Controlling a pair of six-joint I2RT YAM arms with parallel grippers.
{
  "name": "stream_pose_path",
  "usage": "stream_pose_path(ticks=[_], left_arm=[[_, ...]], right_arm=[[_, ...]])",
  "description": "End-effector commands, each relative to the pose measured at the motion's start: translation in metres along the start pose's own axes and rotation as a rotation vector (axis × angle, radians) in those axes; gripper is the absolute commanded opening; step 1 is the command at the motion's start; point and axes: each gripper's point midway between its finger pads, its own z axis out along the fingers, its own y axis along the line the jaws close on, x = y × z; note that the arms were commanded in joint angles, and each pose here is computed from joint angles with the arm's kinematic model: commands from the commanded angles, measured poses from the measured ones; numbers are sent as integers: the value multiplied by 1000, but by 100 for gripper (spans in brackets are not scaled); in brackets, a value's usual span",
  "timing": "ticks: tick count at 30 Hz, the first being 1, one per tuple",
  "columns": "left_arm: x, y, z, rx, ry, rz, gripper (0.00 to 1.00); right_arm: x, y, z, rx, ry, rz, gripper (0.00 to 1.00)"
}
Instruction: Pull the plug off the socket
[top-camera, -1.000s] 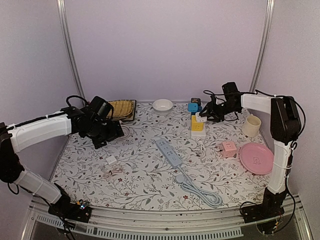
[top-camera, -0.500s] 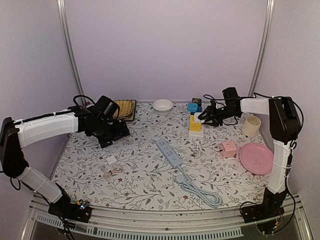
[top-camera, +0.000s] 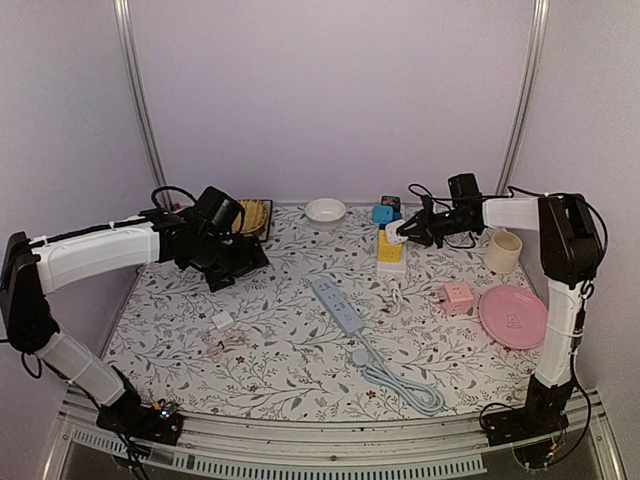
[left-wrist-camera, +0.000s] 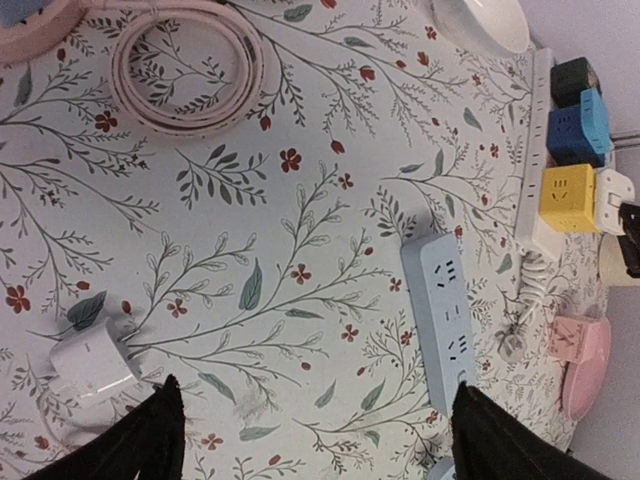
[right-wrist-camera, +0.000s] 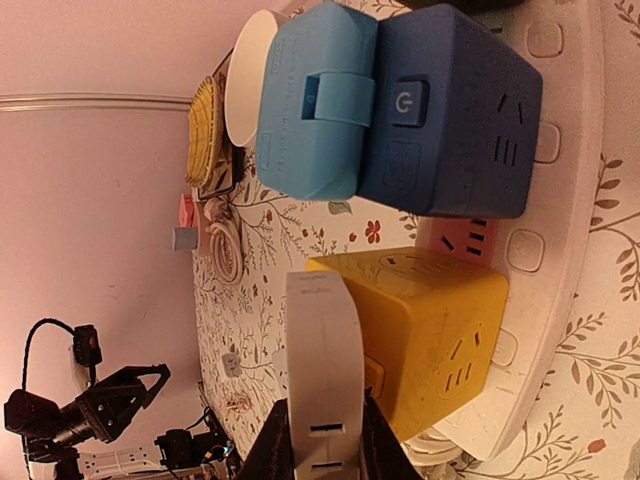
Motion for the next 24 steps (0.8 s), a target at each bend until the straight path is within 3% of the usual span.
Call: stream_pose_path(ticks=[1, 16, 21, 24], left_arm=[[5, -35, 3, 101, 13, 53, 93], [59, -128, 56, 228, 159, 239, 92], [82, -152, 72, 261, 219, 283, 85], [99, -155, 86, 253, 258, 299, 75]], right_arm=[[30, -5, 5, -17, 64, 16, 3], [175, 20, 12, -56, 290, -30, 3], [209, 11, 5, -26, 329, -42, 3], [218, 5, 1, -20, 331, -35, 3]])
